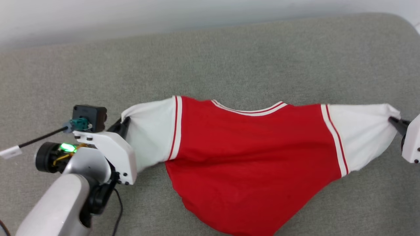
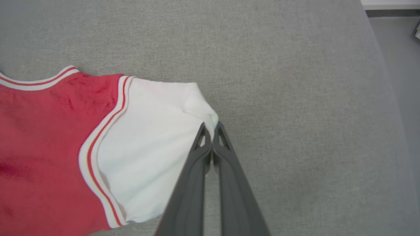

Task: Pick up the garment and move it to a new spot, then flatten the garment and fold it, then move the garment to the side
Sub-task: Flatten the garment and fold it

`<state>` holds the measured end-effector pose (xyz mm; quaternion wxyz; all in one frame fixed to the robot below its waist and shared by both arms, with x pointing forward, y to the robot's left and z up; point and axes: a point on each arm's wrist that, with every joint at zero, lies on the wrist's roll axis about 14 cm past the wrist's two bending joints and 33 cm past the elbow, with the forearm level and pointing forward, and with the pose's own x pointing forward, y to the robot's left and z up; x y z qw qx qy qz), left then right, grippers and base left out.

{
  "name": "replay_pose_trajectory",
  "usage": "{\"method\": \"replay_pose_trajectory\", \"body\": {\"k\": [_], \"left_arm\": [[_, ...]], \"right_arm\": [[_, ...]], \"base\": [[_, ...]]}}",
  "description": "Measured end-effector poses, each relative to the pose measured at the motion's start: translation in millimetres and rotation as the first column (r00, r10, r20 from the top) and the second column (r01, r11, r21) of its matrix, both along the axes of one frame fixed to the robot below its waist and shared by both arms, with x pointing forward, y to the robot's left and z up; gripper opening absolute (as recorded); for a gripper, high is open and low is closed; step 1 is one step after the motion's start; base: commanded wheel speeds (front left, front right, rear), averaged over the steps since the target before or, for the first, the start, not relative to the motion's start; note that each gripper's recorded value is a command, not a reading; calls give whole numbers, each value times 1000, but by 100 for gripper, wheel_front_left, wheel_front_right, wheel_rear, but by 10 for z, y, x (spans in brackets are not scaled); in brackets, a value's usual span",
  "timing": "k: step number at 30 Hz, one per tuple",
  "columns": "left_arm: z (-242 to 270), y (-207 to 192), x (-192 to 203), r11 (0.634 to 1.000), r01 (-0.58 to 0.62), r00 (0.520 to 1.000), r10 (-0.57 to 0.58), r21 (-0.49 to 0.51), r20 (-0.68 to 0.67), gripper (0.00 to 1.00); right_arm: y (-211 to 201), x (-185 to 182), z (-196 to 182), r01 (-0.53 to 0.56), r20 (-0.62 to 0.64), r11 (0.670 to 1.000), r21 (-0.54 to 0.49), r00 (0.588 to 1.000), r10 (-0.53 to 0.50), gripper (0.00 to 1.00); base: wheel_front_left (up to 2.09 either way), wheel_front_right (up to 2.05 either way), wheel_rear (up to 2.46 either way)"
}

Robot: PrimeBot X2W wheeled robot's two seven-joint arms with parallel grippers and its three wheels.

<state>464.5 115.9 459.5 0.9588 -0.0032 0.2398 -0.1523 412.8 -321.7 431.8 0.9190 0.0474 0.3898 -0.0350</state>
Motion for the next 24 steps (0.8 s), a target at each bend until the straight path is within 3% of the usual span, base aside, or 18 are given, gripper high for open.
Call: {"method": "replay_pose_trajectory", "body": {"k": [6, 12, 17, 20, 24], "left_arm": [[665, 133, 158, 1000, -21, 983, 18, 16, 180, 0], [1457, 249, 381, 999, -36, 930, 19, 40, 366, 0], [1964, 216, 656, 998, -27, 888, -3, 58, 460, 0], [2239, 221, 890, 998, -42, 861, 12, 48, 509, 0], [2420, 169, 1248, 998, -57, 847, 30, 35, 532, 0]], "right_arm": [[-77, 99, 814, -34, 195, 992, -120, 979, 58, 0], [-86, 185, 1660, -27, 368, 978, -209, 924, 104, 0], [-88, 353, 2142, -7, 457, 963, -270, 879, 134, 0], [-96, 551, 2421, 16, 524, 956, -293, 839, 147, 0], [-84, 878, 2797, 47, 636, 949, -311, 752, 171, 0]], "base": [[0, 0, 0], [0, 0, 0], [0, 0, 0], [0, 0, 0], [0, 0, 0]]}}
